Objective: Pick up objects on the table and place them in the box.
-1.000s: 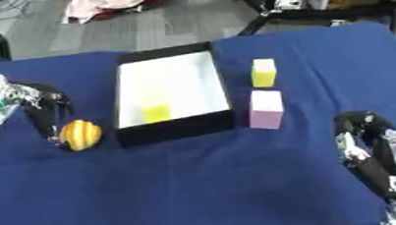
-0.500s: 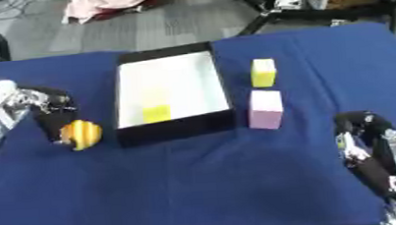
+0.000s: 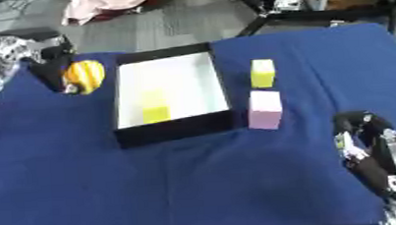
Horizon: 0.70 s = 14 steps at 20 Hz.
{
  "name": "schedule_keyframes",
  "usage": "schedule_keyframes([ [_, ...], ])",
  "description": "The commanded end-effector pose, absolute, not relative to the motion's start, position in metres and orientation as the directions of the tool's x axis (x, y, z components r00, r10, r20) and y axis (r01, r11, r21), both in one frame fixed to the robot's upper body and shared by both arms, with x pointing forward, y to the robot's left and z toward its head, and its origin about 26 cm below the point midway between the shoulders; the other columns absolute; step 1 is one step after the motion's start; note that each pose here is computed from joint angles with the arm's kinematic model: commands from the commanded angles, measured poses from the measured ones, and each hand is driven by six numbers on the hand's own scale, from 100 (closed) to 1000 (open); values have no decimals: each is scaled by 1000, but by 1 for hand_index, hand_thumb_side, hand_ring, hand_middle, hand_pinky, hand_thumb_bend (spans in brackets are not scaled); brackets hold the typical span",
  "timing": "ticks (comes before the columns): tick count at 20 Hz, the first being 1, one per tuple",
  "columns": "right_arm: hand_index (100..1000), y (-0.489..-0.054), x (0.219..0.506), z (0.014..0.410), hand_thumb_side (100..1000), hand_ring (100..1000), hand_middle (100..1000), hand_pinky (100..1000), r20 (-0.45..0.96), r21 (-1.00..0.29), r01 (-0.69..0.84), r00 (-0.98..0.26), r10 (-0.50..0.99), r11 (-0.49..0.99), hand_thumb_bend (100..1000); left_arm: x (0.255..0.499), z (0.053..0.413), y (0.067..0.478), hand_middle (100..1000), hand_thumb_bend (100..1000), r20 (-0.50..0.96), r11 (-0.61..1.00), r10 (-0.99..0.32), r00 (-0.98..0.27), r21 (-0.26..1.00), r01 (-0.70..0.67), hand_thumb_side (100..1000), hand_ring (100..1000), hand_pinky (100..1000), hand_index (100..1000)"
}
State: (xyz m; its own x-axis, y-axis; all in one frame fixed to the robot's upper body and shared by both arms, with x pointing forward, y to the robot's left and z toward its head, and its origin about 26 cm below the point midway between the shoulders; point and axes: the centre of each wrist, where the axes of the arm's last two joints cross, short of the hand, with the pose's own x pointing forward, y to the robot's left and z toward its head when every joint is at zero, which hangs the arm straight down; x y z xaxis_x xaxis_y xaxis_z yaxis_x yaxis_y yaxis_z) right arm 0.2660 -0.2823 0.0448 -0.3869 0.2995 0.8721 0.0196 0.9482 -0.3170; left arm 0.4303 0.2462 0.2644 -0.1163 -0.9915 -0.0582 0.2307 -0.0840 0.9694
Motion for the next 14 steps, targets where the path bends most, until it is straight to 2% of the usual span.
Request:
schedule_keyframes([
  [1, 634, -285, 267, 49, 491, 735, 629, 736, 863, -329, 23, -398, 310, 944, 100, 439, 281, 222, 392, 440, -69, -83, -992, -108, 988, 130, 223, 459, 679, 599],
  [7, 634, -280, 269, 49, 491, 735, 628, 736, 867, -315, 7, -405, 290, 949, 100, 473, 227, 161, 435, 494, -46, -60, -995, -93, 988, 143, 242, 483, 708, 641],
  [9, 634, -278, 270, 50, 491, 734, 628, 736, 867, -309, 2, -410, 282, 951, 100, 479, 208, 151, 488, 617, -45, -53, -997, -67, 991, 121, 320, 514, 724, 695],
  [11, 634, -278, 270, 50, 493, 734, 628, 736, 868, -305, 2, -412, 279, 952, 100, 482, 193, 147, 611, 817, -57, -60, -998, -35, 994, 90, 431, 625, 785, 799],
  [12, 634, -278, 271, 50, 493, 734, 627, 736, 868, -304, 3, -411, 278, 953, 100, 483, 187, 147, 700, 946, -66, -67, -998, -18, 995, 75, 518, 707, 818, 858],
  [13, 634, -278, 271, 50, 494, 734, 627, 736, 868, -303, 4, -411, 278, 953, 100, 483, 183, 148, 733, 991, -69, -69, -998, 2, 996, 60, 587, 736, 825, 875],
  [14, 634, -278, 271, 50, 494, 734, 627, 736, 868, -303, 4, -410, 278, 953, 100, 483, 181, 150, 741, 1000, -66, -65, -998, 19, 997, 42, 603, 741, 827, 879],
])
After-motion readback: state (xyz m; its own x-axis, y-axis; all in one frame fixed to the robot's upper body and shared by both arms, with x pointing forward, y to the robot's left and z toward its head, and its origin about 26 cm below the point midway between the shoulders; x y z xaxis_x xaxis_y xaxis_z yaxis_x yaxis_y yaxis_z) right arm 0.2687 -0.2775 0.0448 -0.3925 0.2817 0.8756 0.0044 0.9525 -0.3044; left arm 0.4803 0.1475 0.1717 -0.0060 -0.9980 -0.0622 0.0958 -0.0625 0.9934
